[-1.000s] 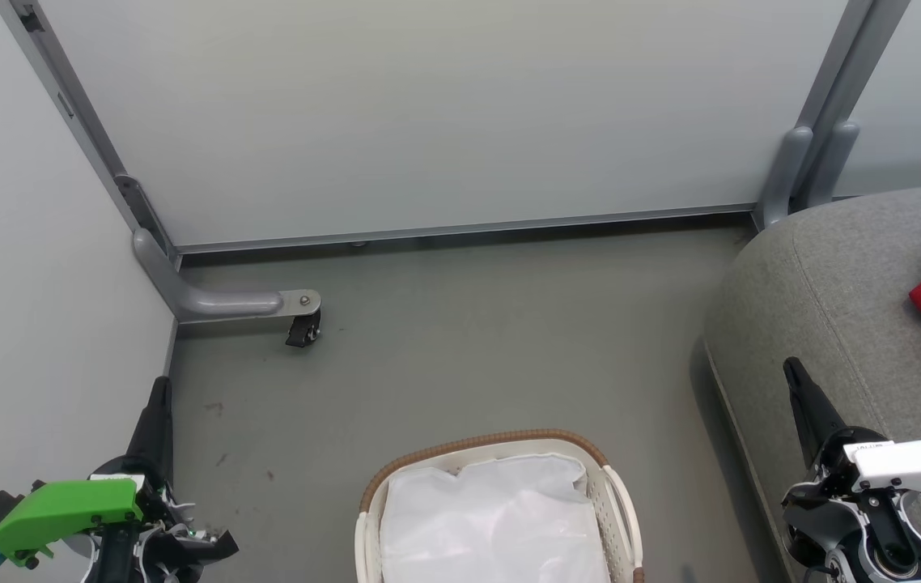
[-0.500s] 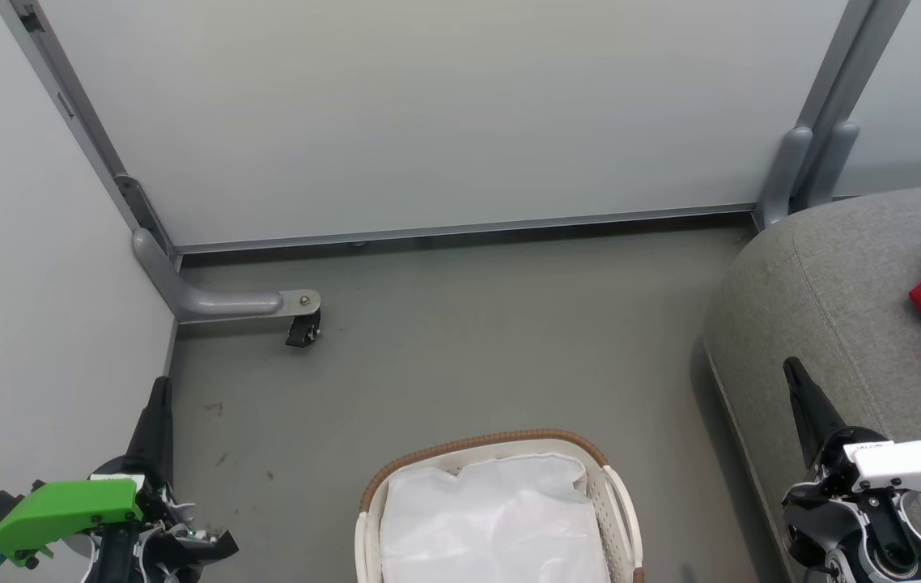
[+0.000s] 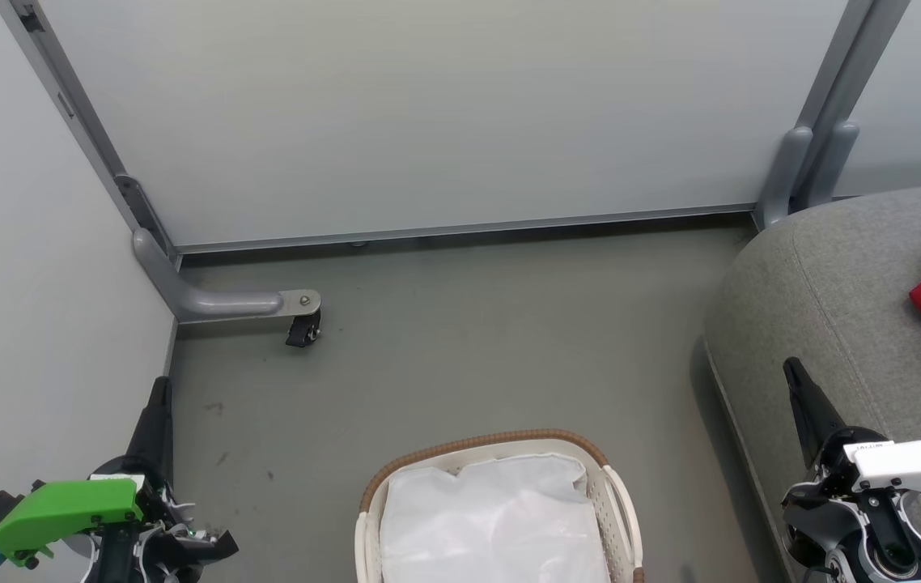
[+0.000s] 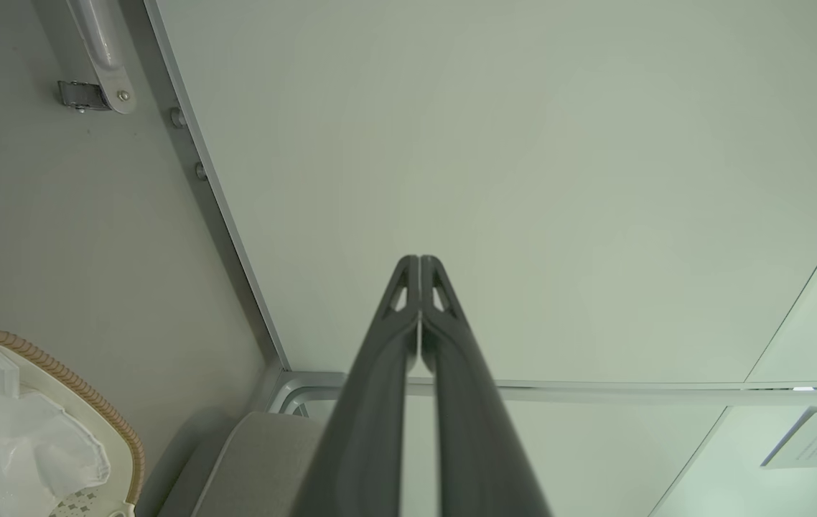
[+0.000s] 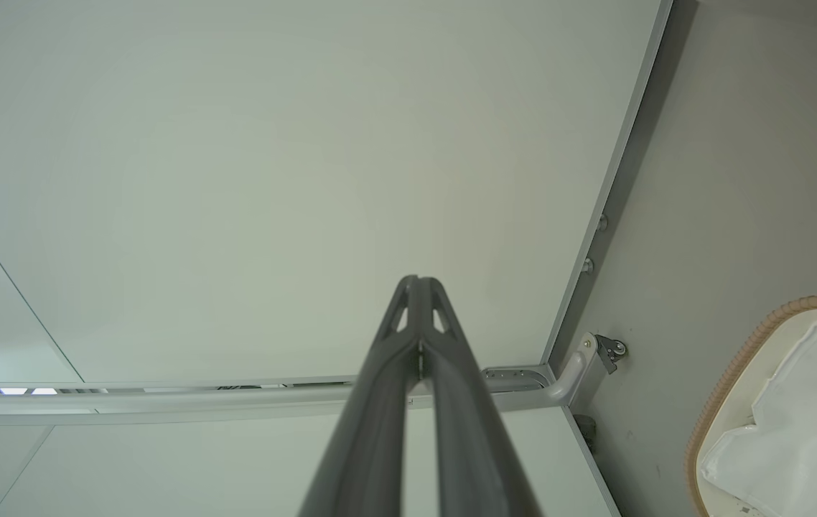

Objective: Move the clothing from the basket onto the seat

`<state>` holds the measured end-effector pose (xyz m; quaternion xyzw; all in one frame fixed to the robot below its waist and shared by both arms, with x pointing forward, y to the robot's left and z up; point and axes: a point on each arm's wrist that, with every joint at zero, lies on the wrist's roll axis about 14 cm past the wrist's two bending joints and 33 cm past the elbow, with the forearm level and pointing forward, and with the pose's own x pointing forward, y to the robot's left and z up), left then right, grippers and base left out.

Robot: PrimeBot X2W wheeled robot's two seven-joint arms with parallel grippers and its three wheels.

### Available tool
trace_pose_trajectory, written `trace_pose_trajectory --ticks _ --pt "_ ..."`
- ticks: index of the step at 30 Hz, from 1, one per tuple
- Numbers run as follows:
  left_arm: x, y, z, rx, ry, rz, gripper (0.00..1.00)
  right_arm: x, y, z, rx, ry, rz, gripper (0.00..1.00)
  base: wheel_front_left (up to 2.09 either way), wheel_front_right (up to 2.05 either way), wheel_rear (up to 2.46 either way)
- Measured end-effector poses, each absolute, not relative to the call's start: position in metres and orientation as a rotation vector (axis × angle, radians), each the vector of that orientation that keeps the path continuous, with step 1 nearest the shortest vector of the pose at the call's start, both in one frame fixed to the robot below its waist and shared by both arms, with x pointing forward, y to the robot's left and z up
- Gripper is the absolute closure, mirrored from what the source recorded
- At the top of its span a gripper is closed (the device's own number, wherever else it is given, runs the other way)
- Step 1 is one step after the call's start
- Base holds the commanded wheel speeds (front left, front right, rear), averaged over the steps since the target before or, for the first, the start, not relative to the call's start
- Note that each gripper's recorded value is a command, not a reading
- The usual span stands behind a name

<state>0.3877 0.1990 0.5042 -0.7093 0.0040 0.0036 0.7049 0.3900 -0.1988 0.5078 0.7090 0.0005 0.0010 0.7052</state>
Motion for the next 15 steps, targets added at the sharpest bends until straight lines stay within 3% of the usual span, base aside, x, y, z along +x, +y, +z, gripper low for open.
trace_pose_trajectory --ticks 15 --pt "0.3877 0.199 0.5043 -1.577 0.009 0.008 1.0 0.39 -0.1988 0.5077 1.576 0.001 0.002 1.0 0.0 0.0 0.0"
